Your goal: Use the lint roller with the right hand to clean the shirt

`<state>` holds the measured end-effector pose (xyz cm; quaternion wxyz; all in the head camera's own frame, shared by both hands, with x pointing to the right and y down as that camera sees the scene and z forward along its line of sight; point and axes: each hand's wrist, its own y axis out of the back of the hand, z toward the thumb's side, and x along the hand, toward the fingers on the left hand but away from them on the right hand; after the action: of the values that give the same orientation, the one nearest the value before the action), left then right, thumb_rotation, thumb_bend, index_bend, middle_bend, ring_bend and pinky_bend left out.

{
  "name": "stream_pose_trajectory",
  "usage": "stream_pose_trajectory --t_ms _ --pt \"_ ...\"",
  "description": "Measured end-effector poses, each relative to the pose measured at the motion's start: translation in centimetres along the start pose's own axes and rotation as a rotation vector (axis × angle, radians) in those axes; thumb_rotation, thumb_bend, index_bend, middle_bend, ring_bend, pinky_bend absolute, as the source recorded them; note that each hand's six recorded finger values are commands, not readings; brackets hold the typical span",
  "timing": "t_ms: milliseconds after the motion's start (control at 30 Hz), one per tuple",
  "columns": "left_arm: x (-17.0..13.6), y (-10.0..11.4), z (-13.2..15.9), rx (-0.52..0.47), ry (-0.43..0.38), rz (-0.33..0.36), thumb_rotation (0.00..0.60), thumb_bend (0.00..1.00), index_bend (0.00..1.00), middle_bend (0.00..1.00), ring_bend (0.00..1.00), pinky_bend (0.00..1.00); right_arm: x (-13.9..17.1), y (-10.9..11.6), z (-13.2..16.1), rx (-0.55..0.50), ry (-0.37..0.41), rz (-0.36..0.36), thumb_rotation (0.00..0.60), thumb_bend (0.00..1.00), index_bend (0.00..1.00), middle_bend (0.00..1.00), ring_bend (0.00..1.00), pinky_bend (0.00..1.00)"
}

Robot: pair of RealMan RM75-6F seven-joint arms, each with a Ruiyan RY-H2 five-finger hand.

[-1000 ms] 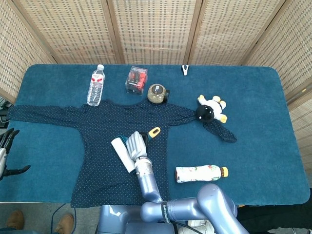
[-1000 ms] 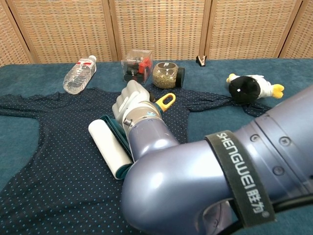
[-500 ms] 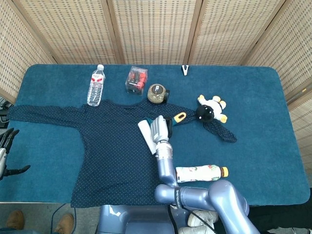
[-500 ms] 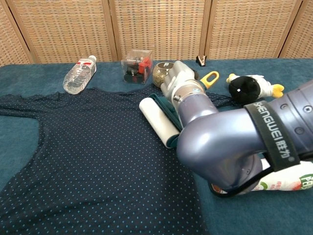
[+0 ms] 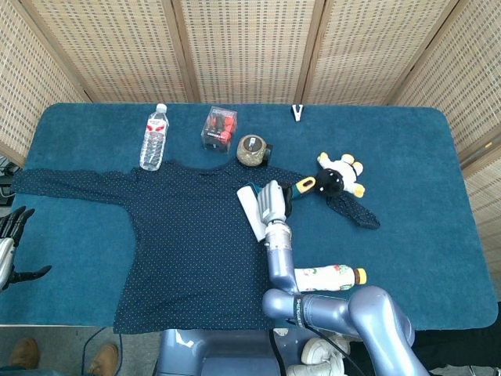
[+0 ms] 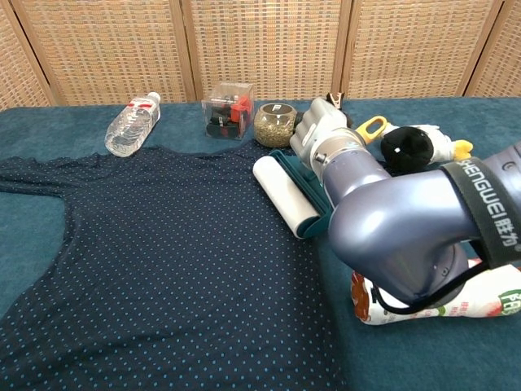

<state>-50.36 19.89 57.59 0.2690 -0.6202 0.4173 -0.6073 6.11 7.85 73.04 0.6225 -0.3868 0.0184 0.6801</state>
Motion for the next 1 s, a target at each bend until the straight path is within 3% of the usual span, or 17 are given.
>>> stream_pose_trajectory --t_ms 500,833,900,967,1000 --pt "0.0 0.2 -0.3 -0.013 0.002 0.001 0.600 0.00 0.00 0.00 0.00 0.00 4.3 6.9 5.6 -0.025 0.125 -0.119 0.600 0.90 0.72 1.00 1.00 1.00" --pt "-0.1 0.4 -0.4 -0.019 0.001 0.004 0.600 0.00 0.00 0.00 0.00 0.00 5.7 9.1 7.0 -0.054 0.153 -0.149 0.600 0.88 0.71 1.00 1.00 1.00" --pt "-0.1 0.4 -0.5 -0.020 0.001 0.005 0.600 0.00 0.00 0.00 0.00 0.00 5.6 8.9 6.8 -0.058 0.149 -0.145 0.600 0.78 0.65 1.00 1.00 1.00" --pt "-0.1 0.4 -0.5 -0.022 0.000 0.005 0.600 0.00 0.00 0.00 0.00 0.00 5.4 8.7 6.7 -0.067 0.145 -0.138 0.600 0.53 0.46 1.00 1.00 1.00" --pt "-0.2 0.5 -0.5 -0.022 -0.001 0.006 0.600 0.00 0.00 0.00 0.00 0.00 5.3 8.4 6.5 -0.077 0.142 -0.130 0.600 0.32 0.31 1.00 1.00 1.00"
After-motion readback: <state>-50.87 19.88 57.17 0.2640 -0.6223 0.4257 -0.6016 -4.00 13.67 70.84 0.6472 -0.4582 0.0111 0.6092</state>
